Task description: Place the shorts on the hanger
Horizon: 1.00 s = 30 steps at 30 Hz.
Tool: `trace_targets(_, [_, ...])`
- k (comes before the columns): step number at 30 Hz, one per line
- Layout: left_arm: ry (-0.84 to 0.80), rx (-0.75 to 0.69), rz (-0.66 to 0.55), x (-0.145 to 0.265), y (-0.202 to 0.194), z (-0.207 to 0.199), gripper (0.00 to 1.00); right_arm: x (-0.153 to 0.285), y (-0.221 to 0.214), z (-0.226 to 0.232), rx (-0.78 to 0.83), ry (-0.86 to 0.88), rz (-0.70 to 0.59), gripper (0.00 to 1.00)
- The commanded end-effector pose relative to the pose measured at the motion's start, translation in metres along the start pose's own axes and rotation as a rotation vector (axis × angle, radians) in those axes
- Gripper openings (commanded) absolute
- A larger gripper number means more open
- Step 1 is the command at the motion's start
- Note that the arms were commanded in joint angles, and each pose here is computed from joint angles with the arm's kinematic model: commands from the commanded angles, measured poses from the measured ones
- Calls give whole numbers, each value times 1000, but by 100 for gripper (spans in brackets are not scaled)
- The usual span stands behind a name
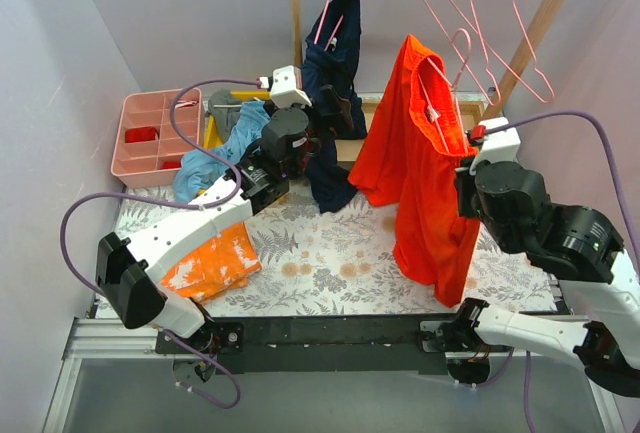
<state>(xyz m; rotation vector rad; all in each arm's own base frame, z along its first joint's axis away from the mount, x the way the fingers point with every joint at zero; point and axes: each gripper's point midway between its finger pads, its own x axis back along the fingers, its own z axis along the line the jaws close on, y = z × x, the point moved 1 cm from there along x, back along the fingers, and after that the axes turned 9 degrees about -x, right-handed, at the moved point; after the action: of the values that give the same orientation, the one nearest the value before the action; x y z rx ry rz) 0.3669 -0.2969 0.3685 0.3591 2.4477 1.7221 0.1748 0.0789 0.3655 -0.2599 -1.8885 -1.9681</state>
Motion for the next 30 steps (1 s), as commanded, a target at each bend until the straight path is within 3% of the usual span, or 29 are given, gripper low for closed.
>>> trace_targets(1, [31,-25,-7,13,12,16,96,15,84,-1,-157,-9,-294,1])
trace_targets(6, [13,-26,-6,19,17,17,96,6,114,22,-147,8,-332,1])
trace_targets(14, [-48,-33,6,29,24,10,96,-31,103,48,-105,-26,-257,1])
trace_targets(20, [-84,-33,9,35,29,5,96,-60,98,50,-126,12,-227,1])
trace_targets(30, [-134,-24,-3,46,45,-2,96,-105,143,47,-140,22,-247,1])
